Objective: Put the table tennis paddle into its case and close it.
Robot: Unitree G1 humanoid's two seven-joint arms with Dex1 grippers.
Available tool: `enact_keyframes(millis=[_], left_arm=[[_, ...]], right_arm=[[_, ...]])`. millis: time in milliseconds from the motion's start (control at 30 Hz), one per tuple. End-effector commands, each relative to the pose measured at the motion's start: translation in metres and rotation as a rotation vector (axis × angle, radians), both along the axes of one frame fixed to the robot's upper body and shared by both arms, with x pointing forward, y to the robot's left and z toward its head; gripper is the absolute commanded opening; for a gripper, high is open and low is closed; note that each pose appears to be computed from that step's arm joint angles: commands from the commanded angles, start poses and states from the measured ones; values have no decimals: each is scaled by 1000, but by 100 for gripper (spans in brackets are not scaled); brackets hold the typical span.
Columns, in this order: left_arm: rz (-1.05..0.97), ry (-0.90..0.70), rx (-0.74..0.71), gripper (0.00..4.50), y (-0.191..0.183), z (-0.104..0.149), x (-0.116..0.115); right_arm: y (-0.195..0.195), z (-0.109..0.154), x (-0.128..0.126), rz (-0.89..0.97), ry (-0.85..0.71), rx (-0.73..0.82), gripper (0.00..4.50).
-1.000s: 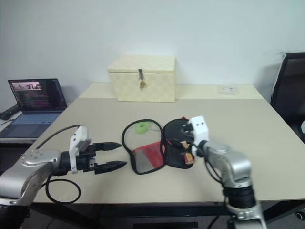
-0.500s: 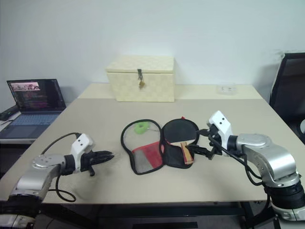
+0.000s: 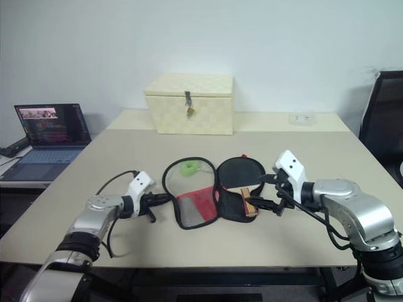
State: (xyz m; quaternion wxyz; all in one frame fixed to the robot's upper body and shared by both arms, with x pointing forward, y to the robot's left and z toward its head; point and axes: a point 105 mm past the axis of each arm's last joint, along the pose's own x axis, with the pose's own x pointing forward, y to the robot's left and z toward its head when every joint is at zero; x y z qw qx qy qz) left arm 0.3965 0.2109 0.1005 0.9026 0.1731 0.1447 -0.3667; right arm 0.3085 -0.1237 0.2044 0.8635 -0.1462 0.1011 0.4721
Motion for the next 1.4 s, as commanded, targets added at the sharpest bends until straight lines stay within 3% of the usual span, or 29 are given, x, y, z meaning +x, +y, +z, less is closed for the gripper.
enact_keyframes(millis=[33,200,467,667,933,1233,1400], left_arm=[[-85,-25,-8,1,-24,7,4],[-202,-110,-54,1,-63,39,12],[-385,-275,-158,1,-150,116,27],[-399,-314,-154,1,-175,127,34],[-393,-294,-203,0,-136,113,27],[-348,-204,-268,0,-49,103,-33],[-270,-200,-268,0,-34,105,-49]], right_arm=[[-2,13,-5,6,-64,-6,443],[-14,15,-6,-23,-64,-13,443],[-46,25,-4,-128,-44,-15,443],[-58,21,1,-211,-30,-22,443],[-45,1,20,-301,37,68,446],[-32,-40,71,-514,223,202,446],[-31,-61,89,-568,269,190,446]])
